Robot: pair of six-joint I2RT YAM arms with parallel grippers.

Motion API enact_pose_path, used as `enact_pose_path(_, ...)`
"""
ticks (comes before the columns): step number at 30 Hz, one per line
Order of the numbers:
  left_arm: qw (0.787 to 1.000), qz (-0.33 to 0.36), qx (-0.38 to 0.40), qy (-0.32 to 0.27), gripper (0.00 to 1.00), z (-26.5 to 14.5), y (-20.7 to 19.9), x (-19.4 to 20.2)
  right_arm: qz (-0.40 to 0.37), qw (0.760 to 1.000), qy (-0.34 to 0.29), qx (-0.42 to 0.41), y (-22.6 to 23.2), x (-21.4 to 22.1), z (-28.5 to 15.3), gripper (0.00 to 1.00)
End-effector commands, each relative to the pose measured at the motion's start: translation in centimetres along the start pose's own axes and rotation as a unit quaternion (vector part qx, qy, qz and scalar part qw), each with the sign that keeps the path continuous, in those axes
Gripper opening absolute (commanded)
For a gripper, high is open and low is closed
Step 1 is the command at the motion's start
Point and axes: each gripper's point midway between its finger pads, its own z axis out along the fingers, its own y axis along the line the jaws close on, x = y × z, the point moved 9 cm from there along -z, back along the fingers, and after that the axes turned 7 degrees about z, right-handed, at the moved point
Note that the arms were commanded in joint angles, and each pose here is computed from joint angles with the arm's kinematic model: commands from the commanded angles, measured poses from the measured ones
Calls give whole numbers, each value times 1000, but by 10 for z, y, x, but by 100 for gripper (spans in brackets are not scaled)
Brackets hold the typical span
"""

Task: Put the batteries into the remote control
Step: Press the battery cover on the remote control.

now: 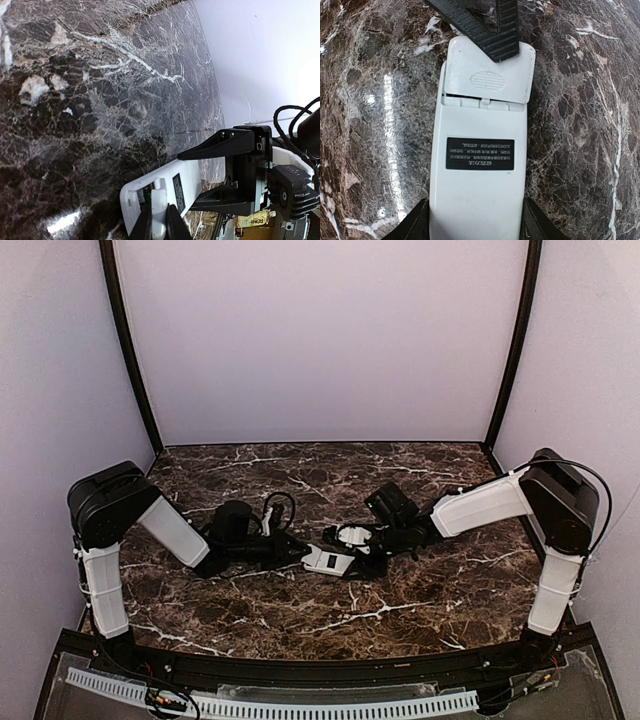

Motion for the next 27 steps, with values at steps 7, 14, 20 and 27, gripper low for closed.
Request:
enact_pose_path(7, 998, -59, -21, 5, 9, -2, 13, 7, 5, 1000, 7, 3, 2, 3, -2, 3)
enact_pose_path(14, 996, -82, -35, 6, 6, -3, 17, 10, 4, 1000, 7, 8, 2, 2, -3, 4)
enact_pose_path(20, 995, -70, -62, 16, 13, -4, 22, 15, 4, 1000, 5, 4, 2, 3, -3, 4)
enact_pose_path(27, 994, -60, -84, 23, 27, -4, 27, 17, 4, 1000, 3, 1, 3, 2, -3, 3)
